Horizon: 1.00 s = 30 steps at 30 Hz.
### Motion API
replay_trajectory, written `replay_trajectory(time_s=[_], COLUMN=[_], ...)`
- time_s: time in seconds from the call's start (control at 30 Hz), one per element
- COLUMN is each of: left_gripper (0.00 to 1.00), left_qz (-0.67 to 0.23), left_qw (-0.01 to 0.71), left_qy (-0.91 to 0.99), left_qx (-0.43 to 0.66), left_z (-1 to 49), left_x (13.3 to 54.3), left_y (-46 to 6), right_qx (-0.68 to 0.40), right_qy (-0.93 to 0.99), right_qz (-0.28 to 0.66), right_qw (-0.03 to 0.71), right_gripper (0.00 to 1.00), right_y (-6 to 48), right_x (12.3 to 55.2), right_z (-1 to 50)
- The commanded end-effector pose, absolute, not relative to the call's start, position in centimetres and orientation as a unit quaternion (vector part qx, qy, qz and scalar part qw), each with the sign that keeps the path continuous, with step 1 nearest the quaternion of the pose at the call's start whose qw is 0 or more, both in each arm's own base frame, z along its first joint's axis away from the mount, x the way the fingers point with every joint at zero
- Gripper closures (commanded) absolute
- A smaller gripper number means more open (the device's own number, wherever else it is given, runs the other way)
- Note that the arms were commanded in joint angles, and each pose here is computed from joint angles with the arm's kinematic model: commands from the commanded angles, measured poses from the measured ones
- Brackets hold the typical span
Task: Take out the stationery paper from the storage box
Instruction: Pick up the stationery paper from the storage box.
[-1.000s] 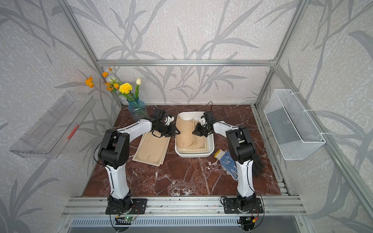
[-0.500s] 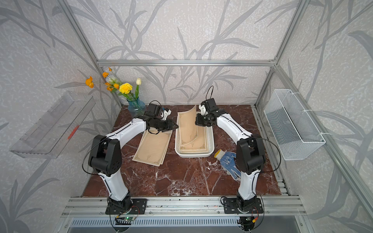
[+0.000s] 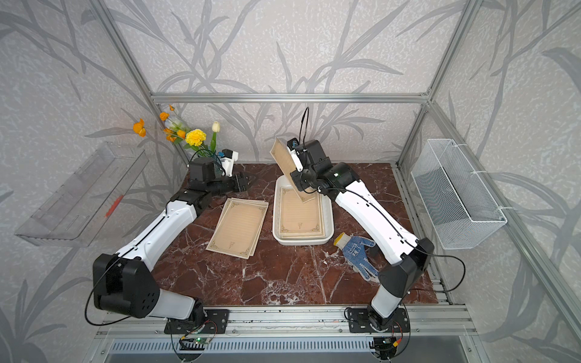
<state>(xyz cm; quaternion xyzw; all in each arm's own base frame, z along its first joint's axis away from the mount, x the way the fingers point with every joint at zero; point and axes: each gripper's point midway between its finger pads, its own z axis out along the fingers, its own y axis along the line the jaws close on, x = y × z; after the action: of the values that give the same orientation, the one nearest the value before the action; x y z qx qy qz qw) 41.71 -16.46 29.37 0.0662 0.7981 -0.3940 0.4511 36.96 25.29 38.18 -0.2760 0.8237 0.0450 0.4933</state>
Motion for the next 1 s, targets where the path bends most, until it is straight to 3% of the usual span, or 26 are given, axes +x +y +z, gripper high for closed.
replay_trajectory(time_s=[0.0,0.2,0.5,0.7,0.97], left_gripper=[0.46,0.46,0.45,0.43,0.46], left_qz=[-0.452,-0.506,-0.499,-0.445,-0.428], left_qw=[0.504,0.578,0.622,0.647,0.674], left_qy=[0.730,0.616,0.475,0.421,0.389], left_qx=[0.096,0.175,0.373,0.455,0.460], left_z=[34.0,39.6,44.4,45.8,48.3], left_x=[41.0,37.5,28.2,23.1,20.5], left_y=[-16.9,-18.1,-22.6,-24.5,-23.7], right_qx=[-0.283,-0.275,-0.318,-0.348,-0.373], right_qy=[0.759,0.664,0.545,0.505,0.475], right_qz=[0.071,0.175,0.277,0.321,0.366], right_qw=[0.582,0.673,0.725,0.722,0.707], right_gripper=[1.00,1.00,1.00,1.00,1.00], right_y=[24.2,22.9,21.7,21.6,22.0], right_x=[34.1,28.5,20.9,17.6,15.3], right_z=[44.9,51.4,55.9,56.4,56.4])
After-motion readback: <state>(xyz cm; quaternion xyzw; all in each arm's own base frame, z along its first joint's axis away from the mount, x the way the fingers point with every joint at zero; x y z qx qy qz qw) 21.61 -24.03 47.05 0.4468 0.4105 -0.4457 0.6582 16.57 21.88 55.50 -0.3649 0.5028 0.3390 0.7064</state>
